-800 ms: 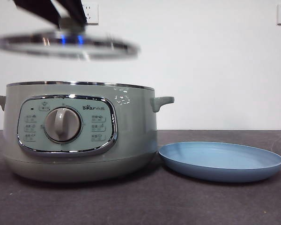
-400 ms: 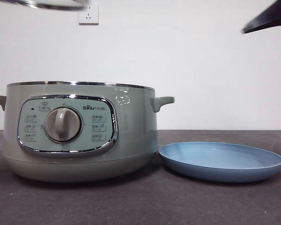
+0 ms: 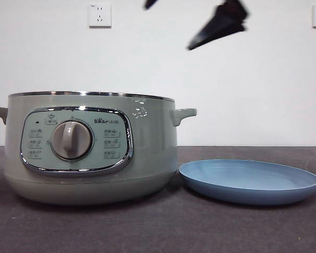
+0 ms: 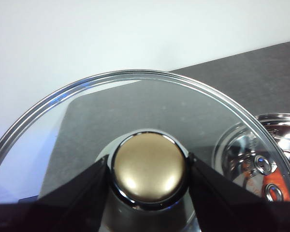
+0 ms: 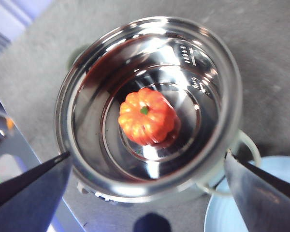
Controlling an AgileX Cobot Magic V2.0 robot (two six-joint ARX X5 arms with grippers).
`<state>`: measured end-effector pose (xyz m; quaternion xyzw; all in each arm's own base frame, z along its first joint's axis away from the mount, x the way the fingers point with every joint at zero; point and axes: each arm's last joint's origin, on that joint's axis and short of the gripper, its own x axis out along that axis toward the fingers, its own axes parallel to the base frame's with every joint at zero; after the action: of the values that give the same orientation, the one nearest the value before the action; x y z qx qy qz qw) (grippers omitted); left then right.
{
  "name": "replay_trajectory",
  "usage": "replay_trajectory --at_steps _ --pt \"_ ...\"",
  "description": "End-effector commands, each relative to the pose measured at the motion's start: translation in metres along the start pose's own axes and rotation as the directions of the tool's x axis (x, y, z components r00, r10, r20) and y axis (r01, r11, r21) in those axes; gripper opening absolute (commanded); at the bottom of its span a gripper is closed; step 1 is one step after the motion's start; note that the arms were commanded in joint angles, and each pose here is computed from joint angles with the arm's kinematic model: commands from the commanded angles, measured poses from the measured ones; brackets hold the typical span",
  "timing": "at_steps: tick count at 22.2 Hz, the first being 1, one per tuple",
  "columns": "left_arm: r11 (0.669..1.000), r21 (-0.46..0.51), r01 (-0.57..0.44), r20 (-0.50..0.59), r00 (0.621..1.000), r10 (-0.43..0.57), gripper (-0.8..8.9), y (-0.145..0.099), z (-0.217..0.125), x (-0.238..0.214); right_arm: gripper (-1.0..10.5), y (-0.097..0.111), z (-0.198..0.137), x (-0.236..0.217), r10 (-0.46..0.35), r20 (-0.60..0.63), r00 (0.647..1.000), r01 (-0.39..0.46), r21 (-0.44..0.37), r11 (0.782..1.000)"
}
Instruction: Take the pumpkin out from the steamer,put the pumpkin in the blue plate,close the lid
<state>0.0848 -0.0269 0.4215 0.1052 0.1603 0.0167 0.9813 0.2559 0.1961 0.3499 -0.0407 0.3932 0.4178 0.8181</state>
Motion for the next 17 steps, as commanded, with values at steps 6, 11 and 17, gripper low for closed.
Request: replay_trajectory --at_steps 6,11,17 --pt "1.0 0.005 -0.026 0.01 1.0 0.026 -0.09 0.004 0.001 -0.006 5.8 0.054 0.056 0.064 -0.143 -0.119 0.982 0.113 -0.234 0.966" --pt "1.0 0.01 -0.025 0.002 1.0 0.025 -0.09 0.004 0.0 -0.006 5.8 0.061 0.048 0.118 -0.152 -0.155 0.976 0.1 -0.298 0.949" --pt "1.0 0.012 -0.025 -0.001 1.0 0.025 -0.09 0.004 0.0 -0.005 5.7 0.044 0.026 0.177 -0.178 -0.285 0.942 0.094 -0.285 0.954"
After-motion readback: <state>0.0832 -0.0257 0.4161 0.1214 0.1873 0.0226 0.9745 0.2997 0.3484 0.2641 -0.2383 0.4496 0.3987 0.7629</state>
